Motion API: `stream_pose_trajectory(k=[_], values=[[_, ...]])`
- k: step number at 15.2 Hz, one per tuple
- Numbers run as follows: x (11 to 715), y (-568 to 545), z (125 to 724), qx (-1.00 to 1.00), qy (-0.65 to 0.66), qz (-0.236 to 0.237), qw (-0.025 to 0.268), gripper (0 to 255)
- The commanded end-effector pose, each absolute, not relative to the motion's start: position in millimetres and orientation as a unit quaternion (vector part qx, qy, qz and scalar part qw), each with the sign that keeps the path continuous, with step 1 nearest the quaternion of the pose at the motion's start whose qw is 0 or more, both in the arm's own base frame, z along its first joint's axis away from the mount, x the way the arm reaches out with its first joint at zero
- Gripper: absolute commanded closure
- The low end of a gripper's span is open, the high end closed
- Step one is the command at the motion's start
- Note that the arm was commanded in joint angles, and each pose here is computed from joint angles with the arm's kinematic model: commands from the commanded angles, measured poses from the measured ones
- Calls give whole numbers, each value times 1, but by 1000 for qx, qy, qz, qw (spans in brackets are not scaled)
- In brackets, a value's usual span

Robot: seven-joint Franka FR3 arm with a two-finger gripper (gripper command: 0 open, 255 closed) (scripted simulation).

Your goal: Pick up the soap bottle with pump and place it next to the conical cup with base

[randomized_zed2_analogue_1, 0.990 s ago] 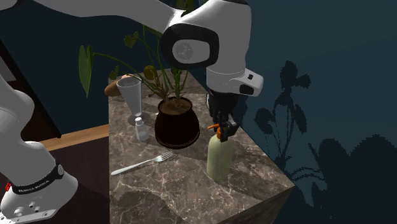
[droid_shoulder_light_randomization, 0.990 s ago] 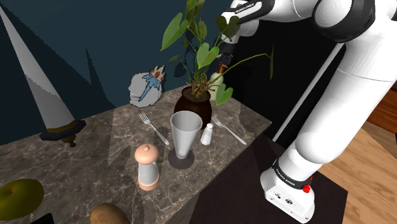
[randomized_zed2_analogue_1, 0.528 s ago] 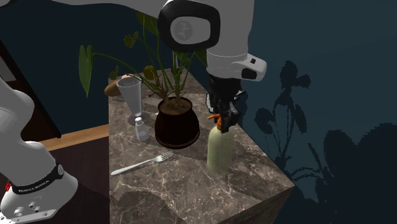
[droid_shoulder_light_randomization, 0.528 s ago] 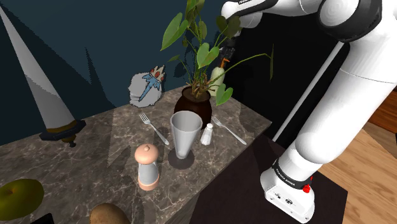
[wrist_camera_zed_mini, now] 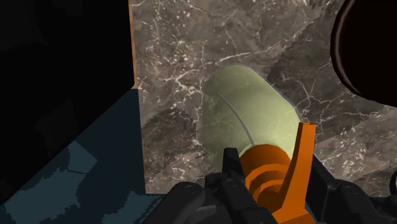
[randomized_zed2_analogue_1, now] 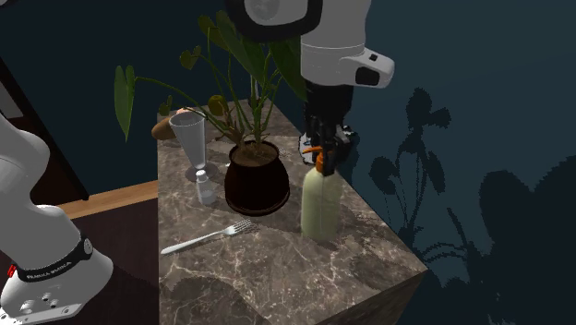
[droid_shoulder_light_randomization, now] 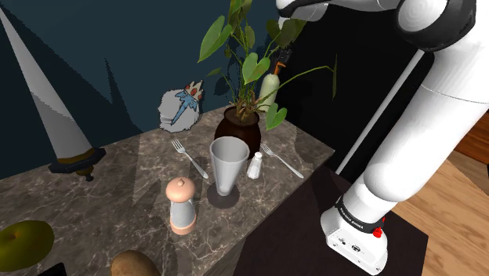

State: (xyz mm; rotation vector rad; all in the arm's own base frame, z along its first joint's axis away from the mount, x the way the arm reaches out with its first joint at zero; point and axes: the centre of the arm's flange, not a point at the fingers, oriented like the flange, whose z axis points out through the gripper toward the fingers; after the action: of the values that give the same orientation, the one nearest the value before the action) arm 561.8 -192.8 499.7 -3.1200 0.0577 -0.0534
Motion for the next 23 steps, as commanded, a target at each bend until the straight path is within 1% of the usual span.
stream_pose_trajectory(k=[1,23], values=[[562,-193,511,-1000,19,-17,10,255],[562,-193,627,-1000,19,-17,10,255]])
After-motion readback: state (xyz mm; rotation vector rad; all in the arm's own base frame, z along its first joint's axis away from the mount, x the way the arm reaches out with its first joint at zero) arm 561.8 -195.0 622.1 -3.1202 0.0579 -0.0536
